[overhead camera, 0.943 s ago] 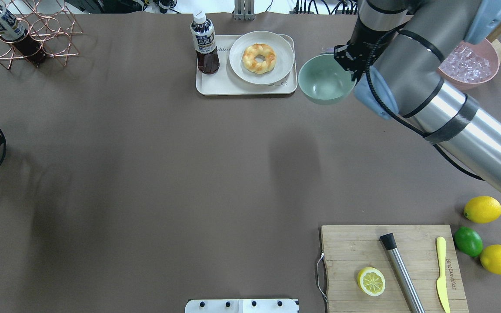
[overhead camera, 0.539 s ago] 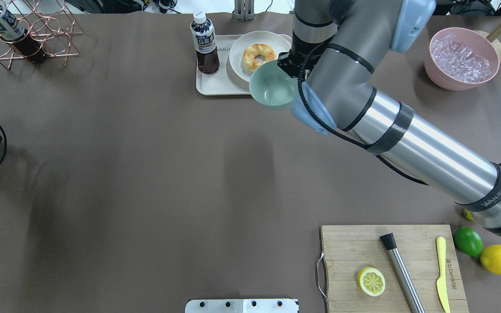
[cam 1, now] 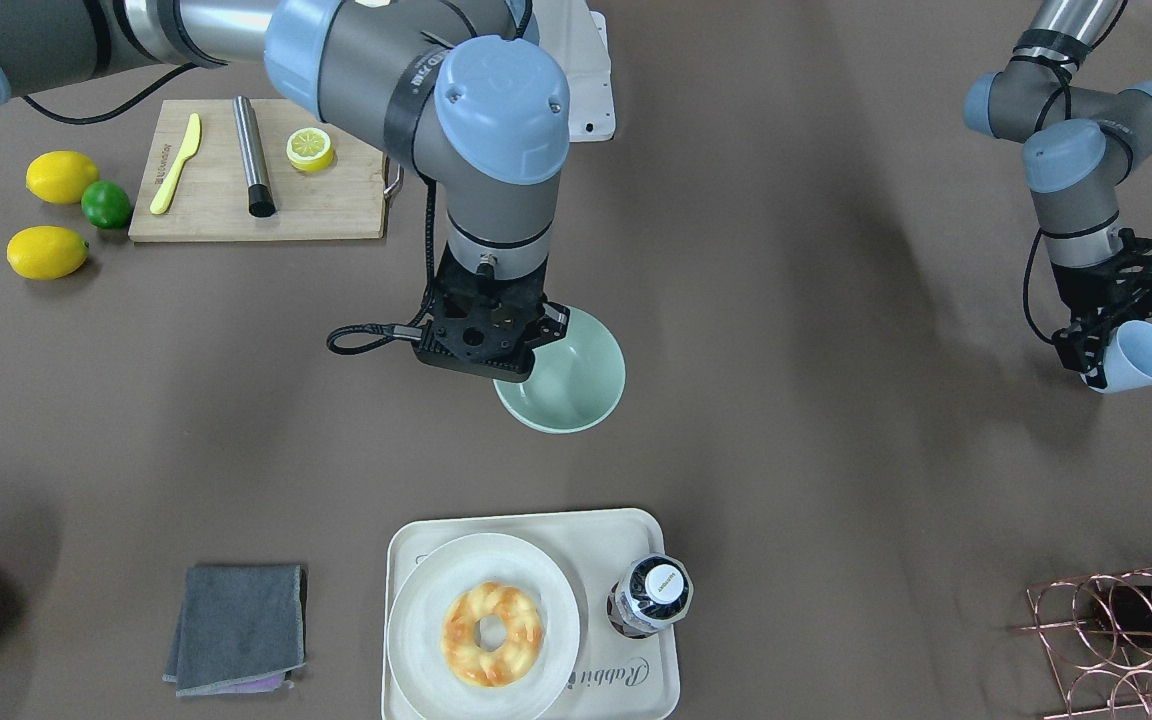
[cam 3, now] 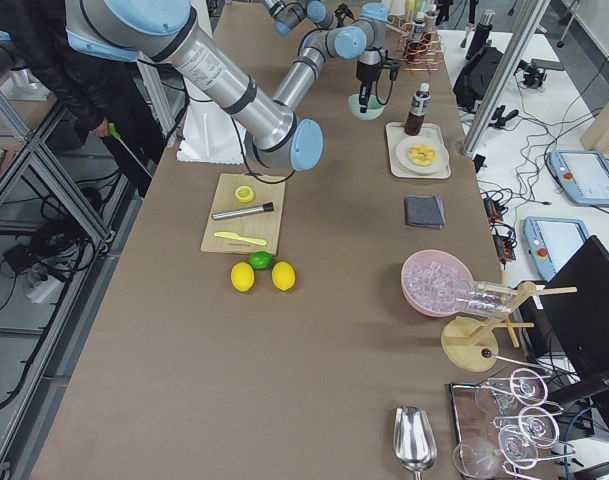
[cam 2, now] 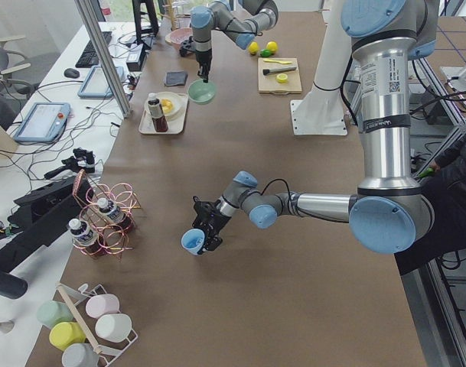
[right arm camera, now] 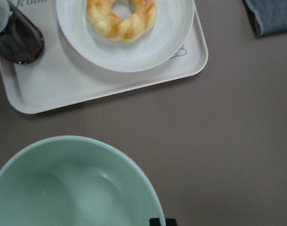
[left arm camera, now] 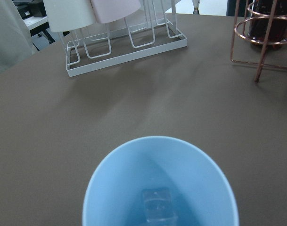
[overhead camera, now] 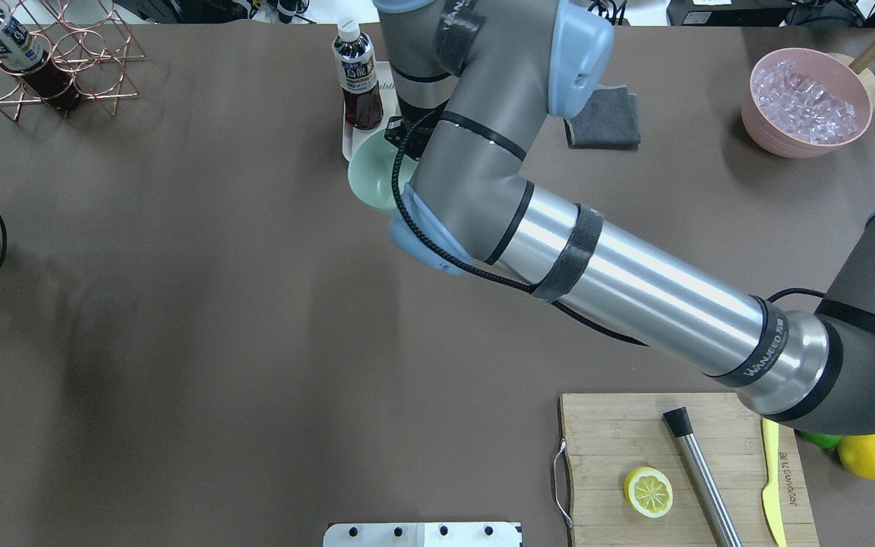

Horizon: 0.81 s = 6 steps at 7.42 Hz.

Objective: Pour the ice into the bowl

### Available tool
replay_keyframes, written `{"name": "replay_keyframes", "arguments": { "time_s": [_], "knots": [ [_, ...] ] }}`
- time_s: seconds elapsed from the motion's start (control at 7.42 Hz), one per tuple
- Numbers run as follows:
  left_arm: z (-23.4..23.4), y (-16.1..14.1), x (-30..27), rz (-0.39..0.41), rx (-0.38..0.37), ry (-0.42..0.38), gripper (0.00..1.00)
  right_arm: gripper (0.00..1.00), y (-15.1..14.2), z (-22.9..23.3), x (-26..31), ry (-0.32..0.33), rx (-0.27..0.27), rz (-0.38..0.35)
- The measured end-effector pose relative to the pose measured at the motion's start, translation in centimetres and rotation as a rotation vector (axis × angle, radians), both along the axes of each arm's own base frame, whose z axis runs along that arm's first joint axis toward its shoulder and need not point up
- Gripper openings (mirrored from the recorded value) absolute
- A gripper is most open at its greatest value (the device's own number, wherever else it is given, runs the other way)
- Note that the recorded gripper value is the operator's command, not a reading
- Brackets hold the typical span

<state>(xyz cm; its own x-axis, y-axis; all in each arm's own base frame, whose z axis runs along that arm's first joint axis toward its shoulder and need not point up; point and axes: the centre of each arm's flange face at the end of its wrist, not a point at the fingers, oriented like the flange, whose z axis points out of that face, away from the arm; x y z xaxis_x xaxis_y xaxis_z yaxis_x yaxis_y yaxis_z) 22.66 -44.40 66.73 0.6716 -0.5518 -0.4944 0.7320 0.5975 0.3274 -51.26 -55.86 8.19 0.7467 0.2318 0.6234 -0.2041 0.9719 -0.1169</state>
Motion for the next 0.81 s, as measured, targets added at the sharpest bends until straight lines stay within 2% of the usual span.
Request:
{"name": "replay_keyframes", "arguments": {
  "time_s": [0.4,0.81],
  "knots": [
    [-6.3,-0.8,-2.0,0.005,-0.041,0.068,0.53,0.00,3.3,-3.2,-6.4,-0.039,0.006,-0.002],
    [-12.5,-0.5,-3.1,0.012,-0.063,0.099,0.53,0.00,4.7,-1.8,-11.7,-0.080,0.041,-0.019]
  ]
}}
